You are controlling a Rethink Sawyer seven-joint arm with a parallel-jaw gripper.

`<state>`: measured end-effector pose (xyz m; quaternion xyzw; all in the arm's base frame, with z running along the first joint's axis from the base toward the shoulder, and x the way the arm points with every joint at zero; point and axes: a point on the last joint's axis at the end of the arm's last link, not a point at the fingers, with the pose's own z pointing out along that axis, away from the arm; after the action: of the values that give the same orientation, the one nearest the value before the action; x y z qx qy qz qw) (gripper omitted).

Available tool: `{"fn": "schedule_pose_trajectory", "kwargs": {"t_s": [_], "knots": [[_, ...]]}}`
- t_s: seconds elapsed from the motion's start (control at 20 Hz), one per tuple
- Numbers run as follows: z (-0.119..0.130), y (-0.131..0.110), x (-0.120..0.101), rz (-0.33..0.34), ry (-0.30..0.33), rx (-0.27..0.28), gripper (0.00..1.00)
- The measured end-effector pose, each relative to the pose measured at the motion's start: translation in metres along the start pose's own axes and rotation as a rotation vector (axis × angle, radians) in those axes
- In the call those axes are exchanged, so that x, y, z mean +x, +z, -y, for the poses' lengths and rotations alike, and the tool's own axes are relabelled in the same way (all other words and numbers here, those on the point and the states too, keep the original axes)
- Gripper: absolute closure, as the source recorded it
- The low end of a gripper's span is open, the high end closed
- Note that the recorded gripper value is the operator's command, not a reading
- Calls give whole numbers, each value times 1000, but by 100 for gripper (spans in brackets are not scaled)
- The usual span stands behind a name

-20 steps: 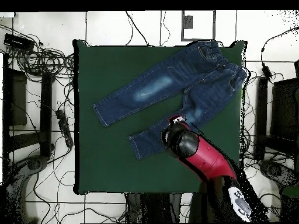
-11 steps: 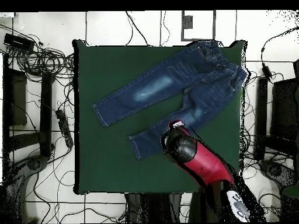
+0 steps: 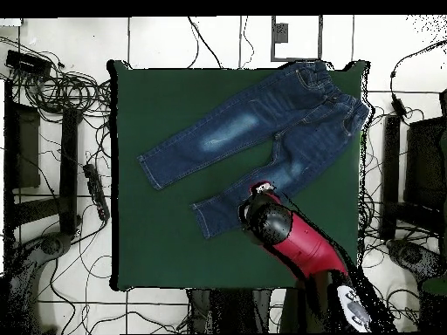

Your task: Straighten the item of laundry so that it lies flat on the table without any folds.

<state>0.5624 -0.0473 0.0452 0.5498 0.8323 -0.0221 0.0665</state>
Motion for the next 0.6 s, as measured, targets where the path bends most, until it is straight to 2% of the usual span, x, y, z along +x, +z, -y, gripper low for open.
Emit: {"fn": "schedule_pose_trajectory", "kwargs": {"t_s": [0.3,0.6], "knots": [[-3,-1,5,0,-11,-1,0],[-10,-3,22,5,-47,-1,0]]}}
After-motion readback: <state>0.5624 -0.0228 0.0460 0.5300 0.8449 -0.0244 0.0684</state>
